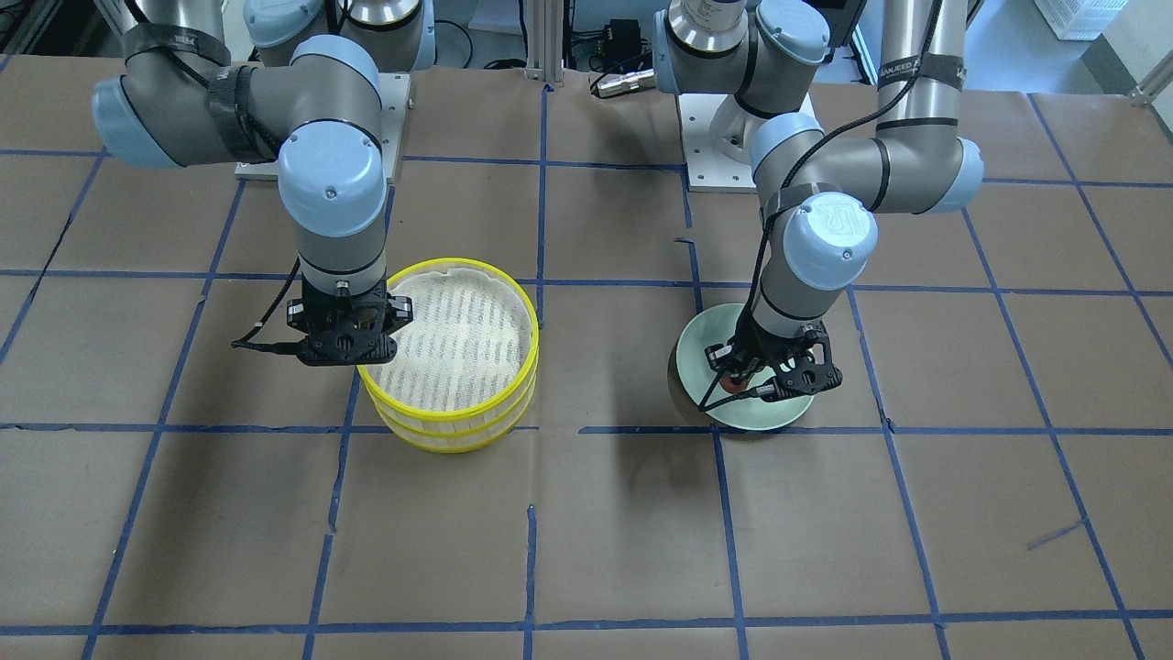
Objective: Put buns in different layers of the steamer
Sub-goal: 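Grasp the brown bun on the green plate with the left gripper, then carry brown bun over top tier while right gripper releases rim and rises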
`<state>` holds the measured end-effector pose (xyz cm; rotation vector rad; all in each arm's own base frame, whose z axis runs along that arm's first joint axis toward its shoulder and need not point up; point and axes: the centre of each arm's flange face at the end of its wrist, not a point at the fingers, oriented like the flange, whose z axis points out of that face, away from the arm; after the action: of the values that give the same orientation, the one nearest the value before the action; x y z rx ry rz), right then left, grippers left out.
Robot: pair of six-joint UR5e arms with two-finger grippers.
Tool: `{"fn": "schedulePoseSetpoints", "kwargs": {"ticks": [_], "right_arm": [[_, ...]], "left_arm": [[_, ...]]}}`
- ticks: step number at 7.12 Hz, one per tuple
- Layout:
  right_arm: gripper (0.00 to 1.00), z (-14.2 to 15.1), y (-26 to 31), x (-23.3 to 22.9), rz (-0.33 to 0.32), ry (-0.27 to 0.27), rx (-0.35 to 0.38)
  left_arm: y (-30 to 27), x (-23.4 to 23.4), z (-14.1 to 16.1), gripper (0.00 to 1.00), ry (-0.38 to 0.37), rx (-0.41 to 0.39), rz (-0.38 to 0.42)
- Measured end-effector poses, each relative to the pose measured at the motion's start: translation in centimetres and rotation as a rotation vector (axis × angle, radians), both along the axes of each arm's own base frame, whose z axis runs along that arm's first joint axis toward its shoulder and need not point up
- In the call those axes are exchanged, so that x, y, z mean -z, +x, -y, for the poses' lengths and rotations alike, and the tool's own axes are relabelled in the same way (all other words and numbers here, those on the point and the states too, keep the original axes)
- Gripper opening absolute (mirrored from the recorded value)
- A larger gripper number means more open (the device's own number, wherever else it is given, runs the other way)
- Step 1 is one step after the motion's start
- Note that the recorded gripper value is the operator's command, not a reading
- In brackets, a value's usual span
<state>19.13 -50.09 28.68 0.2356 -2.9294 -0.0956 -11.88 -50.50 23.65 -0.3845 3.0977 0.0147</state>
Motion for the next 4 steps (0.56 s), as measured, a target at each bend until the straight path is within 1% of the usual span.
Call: {"fn": "schedulePoseSetpoints", "kwargs": {"ticks": [1,2,4], "right_arm": [[0.05,-0.1,-0.1,0.2,-0.008,0.004,-0.002],[0.08,-0.2,-0.2,0.3,-0.014,0.006,-0.005],[0.99,-0.4,-0.2,0.5,-0.017,0.013,-0.007]], "left_arm": [[-1.6,-2.9,-0.6,0.01,-0.040,-0.023,0.001],[-3.6,-6.7,-0.9,0.01,-0.061,-0.032,-0.001],[-7.5,-14.5,-0.2,0.00,-0.057,-0.086,-0.016]]}}
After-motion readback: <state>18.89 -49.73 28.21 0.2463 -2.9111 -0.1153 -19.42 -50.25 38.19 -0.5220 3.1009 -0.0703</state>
